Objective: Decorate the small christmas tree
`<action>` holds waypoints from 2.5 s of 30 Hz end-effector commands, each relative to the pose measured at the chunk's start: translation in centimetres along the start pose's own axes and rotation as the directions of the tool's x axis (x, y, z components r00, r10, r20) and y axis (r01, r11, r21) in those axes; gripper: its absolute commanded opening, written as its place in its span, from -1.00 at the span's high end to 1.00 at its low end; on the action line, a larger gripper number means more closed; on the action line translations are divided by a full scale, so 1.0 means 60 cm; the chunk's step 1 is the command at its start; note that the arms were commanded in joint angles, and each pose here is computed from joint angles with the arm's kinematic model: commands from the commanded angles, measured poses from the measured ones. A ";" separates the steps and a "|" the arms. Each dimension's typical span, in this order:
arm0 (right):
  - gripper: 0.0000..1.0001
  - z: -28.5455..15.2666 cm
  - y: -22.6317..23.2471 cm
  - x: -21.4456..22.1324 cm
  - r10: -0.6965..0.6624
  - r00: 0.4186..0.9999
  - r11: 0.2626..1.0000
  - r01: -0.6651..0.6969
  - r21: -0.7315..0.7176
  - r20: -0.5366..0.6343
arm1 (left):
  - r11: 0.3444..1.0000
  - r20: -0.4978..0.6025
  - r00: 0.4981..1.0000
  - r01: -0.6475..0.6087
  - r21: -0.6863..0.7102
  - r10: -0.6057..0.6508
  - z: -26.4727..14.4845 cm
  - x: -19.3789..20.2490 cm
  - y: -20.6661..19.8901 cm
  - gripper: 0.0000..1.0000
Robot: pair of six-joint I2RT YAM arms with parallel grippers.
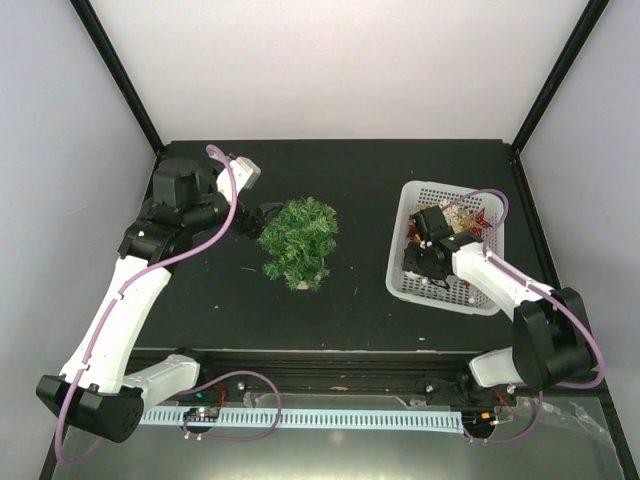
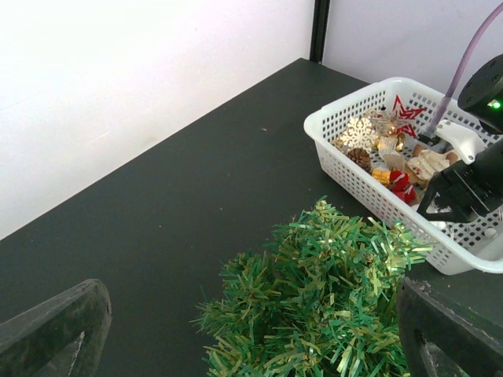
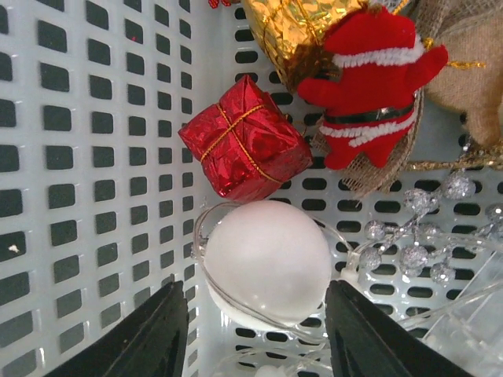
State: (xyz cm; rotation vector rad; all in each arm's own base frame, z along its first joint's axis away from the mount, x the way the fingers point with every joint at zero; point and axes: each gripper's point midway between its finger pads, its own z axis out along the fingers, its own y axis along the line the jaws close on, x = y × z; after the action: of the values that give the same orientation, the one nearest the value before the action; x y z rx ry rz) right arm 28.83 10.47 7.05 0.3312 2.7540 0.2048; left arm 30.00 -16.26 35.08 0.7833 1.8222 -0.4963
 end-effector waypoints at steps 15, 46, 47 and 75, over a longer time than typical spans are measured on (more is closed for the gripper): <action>0.13 0.039 -0.008 0.014 -0.015 0.999 1.000 0.015 0.009 -0.033 | 1.000 0.032 0.999 0.005 -0.018 -0.005 -0.006 -0.013 0.007 -0.98; 0.98 -0.121 0.002 -0.078 -0.056 0.976 0.998 0.055 0.012 0.211 | 0.999 0.098 0.995 -0.036 -0.012 0.037 -0.042 -0.074 -0.001 -0.98; 0.98 -0.139 0.001 -0.085 -0.061 0.971 0.998 0.059 0.016 0.232 | 0.999 0.106 0.993 -0.042 0.001 0.041 -0.045 -0.080 -0.006 -0.98; 0.98 -0.624 0.101 -0.164 0.128 0.758 0.869 0.225 -0.441 0.640 | 0.737 -0.013 0.991 -0.089 0.670 0.131 0.060 -0.118 -0.306 -0.98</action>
State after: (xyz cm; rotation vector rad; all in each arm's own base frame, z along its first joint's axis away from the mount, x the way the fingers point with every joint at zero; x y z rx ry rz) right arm 26.41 9.27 44.16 0.1868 1.9389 0.5620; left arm 21.21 -32.17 38.93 1.3925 1.6403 -1.0640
